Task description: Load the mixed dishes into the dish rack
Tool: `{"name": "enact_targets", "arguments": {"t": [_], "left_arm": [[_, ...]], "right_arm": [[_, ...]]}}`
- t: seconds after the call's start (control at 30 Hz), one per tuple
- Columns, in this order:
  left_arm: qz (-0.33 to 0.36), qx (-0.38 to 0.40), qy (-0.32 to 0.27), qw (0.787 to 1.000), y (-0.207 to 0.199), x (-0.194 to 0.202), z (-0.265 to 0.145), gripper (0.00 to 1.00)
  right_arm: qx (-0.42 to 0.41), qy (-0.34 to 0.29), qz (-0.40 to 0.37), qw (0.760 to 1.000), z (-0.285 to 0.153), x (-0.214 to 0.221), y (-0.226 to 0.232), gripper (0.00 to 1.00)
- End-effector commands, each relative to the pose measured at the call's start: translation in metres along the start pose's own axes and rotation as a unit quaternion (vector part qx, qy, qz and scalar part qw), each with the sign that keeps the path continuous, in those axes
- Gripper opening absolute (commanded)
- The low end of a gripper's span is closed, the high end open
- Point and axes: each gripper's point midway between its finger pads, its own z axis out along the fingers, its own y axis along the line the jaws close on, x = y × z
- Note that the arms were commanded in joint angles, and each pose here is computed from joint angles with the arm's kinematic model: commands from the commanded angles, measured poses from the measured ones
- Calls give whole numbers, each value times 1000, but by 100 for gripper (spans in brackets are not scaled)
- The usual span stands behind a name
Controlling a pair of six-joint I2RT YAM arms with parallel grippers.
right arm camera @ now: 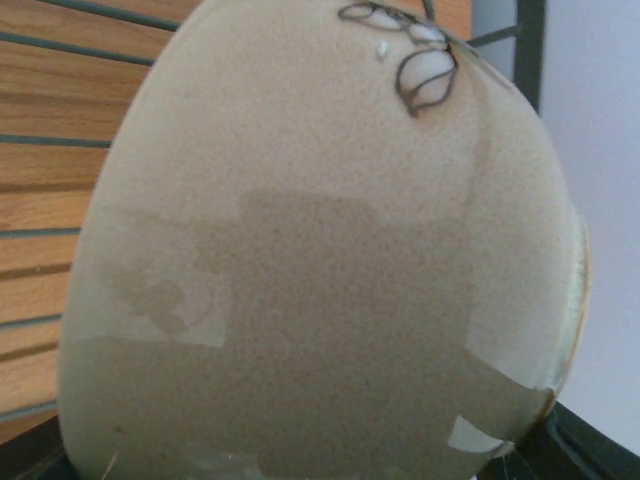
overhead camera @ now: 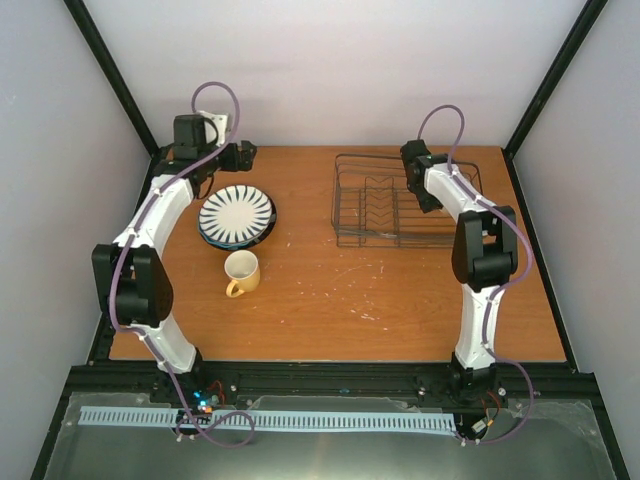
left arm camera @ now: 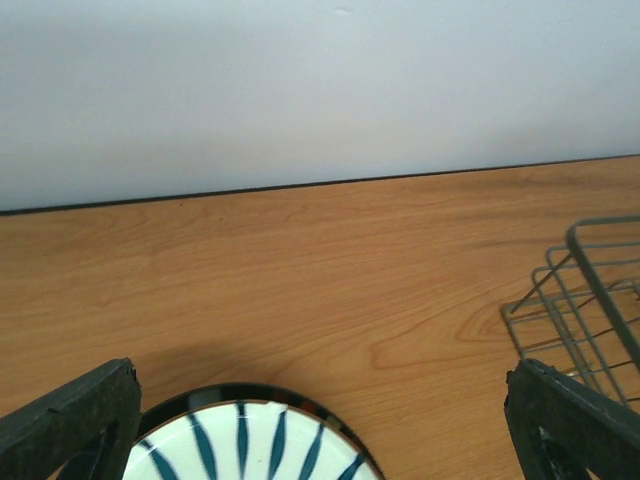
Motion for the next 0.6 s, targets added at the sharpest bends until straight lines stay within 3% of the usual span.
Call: {"name": "enact_targets", "arguments": {"t": [0.0,0.47,0.57], "left_arm": [[-4,5,-33,999,15,-15,-18,100],[-11,-11,-22,1000,36,-2,-21,100],[-10,-15,-22,1000,39,-2,-21,100]], "right_arm": [[44,-7,-2,999,5,-17,-6,3],[30,50,-39,998,50,1,36,3],[8,56,-35,998,48,4,42,10]]}}
